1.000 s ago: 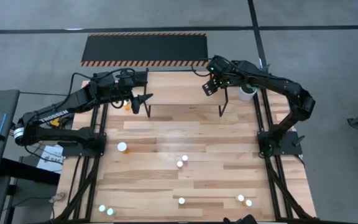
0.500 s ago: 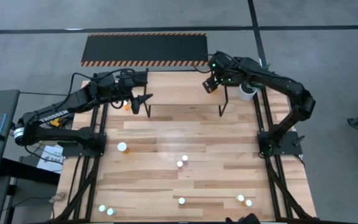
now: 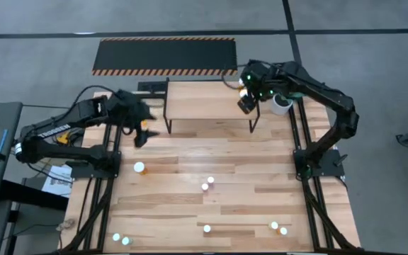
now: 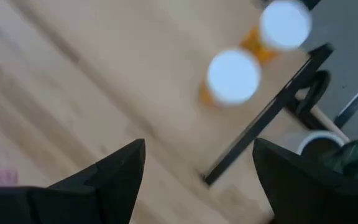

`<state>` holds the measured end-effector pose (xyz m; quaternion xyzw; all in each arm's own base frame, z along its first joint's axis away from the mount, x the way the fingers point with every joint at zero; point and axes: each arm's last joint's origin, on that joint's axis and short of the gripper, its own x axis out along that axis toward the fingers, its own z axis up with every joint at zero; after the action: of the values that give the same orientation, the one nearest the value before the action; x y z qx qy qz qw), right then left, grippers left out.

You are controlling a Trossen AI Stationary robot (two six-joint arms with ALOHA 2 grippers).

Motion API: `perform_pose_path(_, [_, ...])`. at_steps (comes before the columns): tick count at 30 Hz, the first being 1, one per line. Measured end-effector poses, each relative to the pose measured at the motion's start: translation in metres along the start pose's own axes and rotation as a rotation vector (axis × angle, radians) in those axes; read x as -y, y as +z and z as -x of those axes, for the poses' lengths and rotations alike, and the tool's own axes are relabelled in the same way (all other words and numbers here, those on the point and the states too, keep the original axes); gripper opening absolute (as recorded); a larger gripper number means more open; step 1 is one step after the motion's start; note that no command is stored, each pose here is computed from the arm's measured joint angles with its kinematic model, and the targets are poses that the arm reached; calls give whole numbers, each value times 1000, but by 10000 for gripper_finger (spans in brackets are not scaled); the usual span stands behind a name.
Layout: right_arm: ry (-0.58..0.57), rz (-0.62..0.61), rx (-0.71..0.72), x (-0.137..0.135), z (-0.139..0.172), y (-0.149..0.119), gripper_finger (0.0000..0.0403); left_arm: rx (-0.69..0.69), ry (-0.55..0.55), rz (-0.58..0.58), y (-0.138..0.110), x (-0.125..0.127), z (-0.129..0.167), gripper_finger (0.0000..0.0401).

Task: Pick and place medicine bottles onto shelf by color
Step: Put the large orange pill bottle on the shelf aligned with the other large orange pill bottles

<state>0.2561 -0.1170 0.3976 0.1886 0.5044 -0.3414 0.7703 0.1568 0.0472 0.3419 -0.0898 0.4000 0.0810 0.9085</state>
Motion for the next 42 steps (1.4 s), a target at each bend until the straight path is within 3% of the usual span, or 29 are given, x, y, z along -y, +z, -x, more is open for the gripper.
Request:
perform_pose_path(4, [7,103,-91,-25,7,-21,318,-213,-94,-2,-23,19,-6,295])
perform_pose_path(11, [85,252,-79,-62,32,-53,318,-412,-157,-189,-61,49,-33,295])
perform_pose_path(18, [170,254,-14,-65,65,-81,318,-533,-133,-326,-102,55,-59,295])
perform_pose_path(28, [191,222,37,-48,80,-96,317,-563,-65,-291,-108,56,-77,295])
perform_pose_path(42, [157,285,-2,-50,65,-101,317,-718,44,-274,-111,60,-113,295])
